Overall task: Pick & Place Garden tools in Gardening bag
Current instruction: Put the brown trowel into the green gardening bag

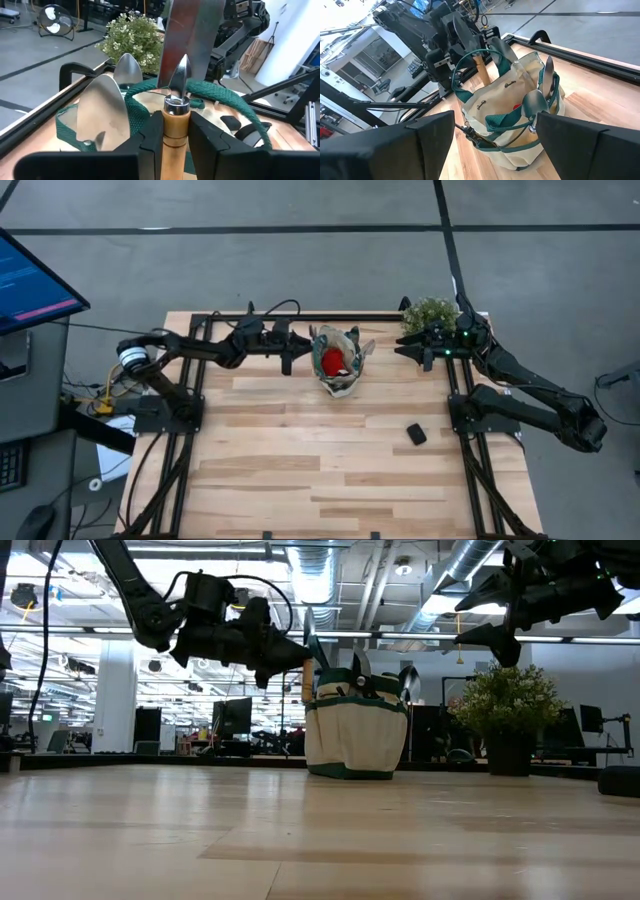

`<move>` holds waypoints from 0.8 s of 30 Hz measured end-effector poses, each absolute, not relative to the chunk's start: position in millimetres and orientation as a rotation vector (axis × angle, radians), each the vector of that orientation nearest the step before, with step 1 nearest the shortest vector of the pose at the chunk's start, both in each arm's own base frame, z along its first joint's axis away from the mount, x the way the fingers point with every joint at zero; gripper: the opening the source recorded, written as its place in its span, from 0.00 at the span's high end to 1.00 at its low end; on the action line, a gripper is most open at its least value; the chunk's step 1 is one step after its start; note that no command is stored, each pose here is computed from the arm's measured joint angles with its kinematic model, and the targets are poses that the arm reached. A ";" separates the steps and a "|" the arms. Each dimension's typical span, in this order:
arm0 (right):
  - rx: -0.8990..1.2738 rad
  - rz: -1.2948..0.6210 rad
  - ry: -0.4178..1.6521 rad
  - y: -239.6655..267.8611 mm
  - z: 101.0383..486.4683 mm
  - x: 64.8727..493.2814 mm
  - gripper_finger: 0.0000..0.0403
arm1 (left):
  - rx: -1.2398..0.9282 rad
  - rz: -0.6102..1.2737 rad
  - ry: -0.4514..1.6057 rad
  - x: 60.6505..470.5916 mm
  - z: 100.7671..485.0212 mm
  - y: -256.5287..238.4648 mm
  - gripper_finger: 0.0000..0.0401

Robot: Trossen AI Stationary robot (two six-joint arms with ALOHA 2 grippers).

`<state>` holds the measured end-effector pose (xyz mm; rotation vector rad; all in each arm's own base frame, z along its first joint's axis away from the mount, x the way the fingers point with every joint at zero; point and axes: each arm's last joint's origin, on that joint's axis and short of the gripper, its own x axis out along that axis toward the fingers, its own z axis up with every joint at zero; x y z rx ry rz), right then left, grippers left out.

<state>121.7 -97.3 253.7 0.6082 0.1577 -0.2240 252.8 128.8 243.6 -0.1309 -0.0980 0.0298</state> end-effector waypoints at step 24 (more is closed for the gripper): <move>0.608 -0.224 0.158 -97.3 253.7 121.6 0.34 | -0.169 -0.013 -0.073 269.4 217.4 130.2 0.83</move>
